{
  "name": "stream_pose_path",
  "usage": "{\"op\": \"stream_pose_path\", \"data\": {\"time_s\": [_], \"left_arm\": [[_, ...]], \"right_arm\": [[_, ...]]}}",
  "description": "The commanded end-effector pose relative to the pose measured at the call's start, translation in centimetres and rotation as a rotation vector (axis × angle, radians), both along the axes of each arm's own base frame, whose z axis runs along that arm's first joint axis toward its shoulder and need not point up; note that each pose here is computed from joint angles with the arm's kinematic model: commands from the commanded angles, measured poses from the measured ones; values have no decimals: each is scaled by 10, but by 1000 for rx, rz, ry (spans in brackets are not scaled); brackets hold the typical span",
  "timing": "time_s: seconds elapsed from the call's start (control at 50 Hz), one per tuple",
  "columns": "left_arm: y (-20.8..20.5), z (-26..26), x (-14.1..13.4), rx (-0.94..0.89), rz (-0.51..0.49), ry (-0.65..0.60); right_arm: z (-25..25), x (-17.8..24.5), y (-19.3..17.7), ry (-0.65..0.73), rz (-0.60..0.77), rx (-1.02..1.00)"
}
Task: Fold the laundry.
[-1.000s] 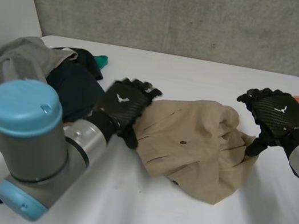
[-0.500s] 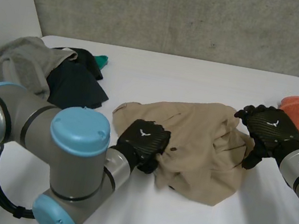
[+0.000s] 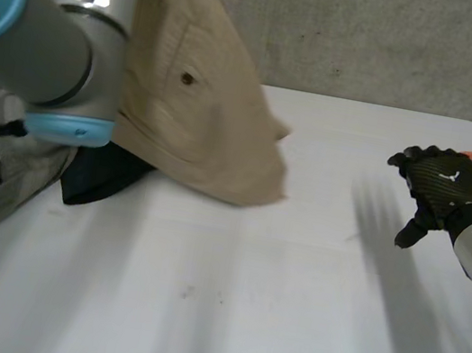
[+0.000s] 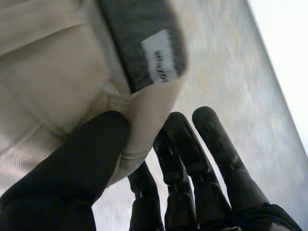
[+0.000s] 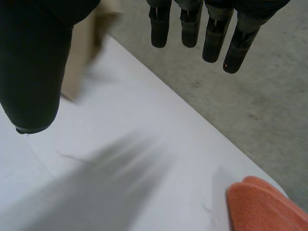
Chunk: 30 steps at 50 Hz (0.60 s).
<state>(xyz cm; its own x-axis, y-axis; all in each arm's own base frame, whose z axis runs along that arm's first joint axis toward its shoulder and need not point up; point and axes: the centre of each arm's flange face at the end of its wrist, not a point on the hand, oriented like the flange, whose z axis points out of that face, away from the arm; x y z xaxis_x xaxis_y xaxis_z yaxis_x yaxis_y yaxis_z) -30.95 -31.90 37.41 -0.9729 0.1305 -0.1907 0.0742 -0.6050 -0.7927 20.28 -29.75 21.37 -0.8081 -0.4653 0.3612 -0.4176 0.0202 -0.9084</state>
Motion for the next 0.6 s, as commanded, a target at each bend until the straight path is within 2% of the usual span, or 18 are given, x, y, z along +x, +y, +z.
{"op": "stream_pose_path", "data": {"time_s": [0.02,0.1,0.16,0.22,0.3,0.34,0.38,0.46,0.6], "left_arm": [[20,-12,-66,-57,-217,-47],[31,-58,-99,6,-328,-123],[55,-112,-133,102,-480,-203],[75,-143,-148,193,-600,-232],[112,-182,-168,358,-832,-233],[126,-186,-173,390,-896,-220],[138,-187,-177,416,-942,-210],[143,-179,-176,415,-951,-204],[144,-129,-156,361,-898,-154]], "right_arm": [[5,-7,-7,-26,-66,-31],[10,-10,-11,-29,-93,-63],[13,-19,-19,-30,-139,-88],[15,-30,-27,-30,-188,-111],[20,-44,-38,-31,-236,-142],[21,-48,-41,-32,-249,-145],[23,-52,-44,-32,-258,-151],[24,-54,-45,-29,-257,-155],[25,-50,-44,-30,-233,-151]]}}
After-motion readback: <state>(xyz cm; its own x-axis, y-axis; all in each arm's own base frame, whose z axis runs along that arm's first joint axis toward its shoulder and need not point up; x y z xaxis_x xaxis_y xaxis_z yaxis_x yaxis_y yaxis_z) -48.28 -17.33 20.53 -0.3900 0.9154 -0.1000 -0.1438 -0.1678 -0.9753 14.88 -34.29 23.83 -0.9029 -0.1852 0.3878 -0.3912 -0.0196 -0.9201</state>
